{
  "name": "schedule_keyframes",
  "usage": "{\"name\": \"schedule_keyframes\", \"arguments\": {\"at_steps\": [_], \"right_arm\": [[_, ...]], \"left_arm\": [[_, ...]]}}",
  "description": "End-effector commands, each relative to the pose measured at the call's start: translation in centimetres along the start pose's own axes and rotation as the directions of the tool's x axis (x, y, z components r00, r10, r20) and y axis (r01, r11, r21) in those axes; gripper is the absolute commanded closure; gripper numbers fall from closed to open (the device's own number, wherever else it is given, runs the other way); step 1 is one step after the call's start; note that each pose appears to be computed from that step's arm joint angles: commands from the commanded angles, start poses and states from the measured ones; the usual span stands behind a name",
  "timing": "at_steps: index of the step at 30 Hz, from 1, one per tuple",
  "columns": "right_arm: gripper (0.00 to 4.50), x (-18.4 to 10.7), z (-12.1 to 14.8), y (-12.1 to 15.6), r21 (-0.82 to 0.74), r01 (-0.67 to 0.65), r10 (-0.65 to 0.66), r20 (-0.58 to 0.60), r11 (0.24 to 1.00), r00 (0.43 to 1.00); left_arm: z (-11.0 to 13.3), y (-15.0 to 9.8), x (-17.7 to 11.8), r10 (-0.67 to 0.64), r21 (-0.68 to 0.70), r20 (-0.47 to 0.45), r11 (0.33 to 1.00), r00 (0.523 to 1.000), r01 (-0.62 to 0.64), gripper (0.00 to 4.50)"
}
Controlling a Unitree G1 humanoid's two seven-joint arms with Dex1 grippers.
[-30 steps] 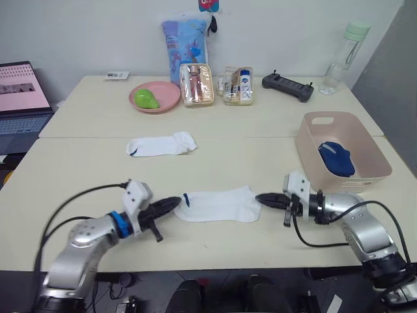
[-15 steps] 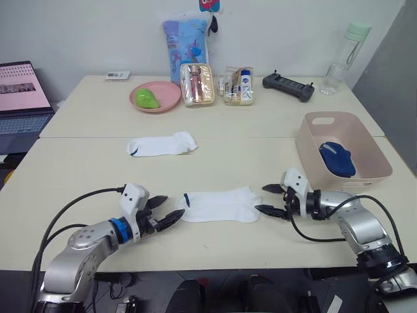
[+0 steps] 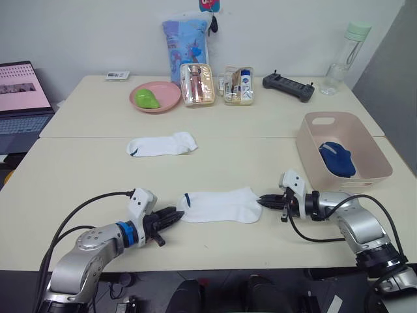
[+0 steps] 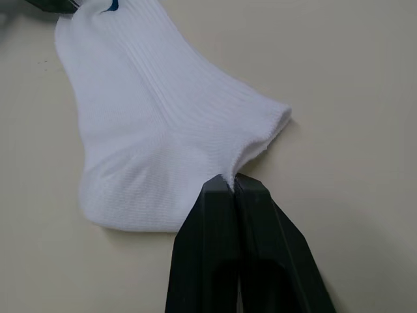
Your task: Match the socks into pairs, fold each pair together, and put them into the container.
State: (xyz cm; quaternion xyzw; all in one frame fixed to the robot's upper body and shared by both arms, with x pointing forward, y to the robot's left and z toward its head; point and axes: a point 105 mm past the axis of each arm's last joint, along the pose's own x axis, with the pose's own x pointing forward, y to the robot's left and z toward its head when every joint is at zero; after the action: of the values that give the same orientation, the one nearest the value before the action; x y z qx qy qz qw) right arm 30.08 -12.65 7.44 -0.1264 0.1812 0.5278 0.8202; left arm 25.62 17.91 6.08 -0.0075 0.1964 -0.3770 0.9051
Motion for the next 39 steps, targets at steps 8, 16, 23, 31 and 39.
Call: {"name": "schedule_keyframes", "arguments": {"at_steps": [8,16,23,31,39], "right_arm": [[4.50,-0.5,1.6,1.3,-0.034,-0.083,0.084,0.018,0.996,0.996],[4.50,-2.0,1.5,3.6,-0.005,-0.184,0.184,-0.028,0.983,0.983],[4.50,-2.4,0.9,4.0,0.031,-0.179,0.180,-0.043,0.983,0.983],[4.50,-2.8,0.8,3.8,0.082,-0.203,0.208,-0.057,0.976,0.977],[4.50,-2.3,0.1,3.1,0.070,-0.167,0.172,-0.073,0.984,0.982]], "left_arm": [[0.5,-1.7,-0.7,-0.039,-0.029,0.015,0.999,0.999,0.039,4.48],[-0.2,-4.2,-2.3,-0.093,-0.084,-0.022,0.992,0.995,0.090,4.48],[-0.7,-3.3,-2.6,-0.027,-0.083,-0.032,0.996,0.999,0.025,4.48],[-0.9,-2.1,-2.9,-0.021,-0.065,-0.056,0.998,0.998,0.017,4.48],[-0.8,-2.6,-1.8,-0.055,-0.046,-0.053,0.998,0.997,0.053,4.48]]}}
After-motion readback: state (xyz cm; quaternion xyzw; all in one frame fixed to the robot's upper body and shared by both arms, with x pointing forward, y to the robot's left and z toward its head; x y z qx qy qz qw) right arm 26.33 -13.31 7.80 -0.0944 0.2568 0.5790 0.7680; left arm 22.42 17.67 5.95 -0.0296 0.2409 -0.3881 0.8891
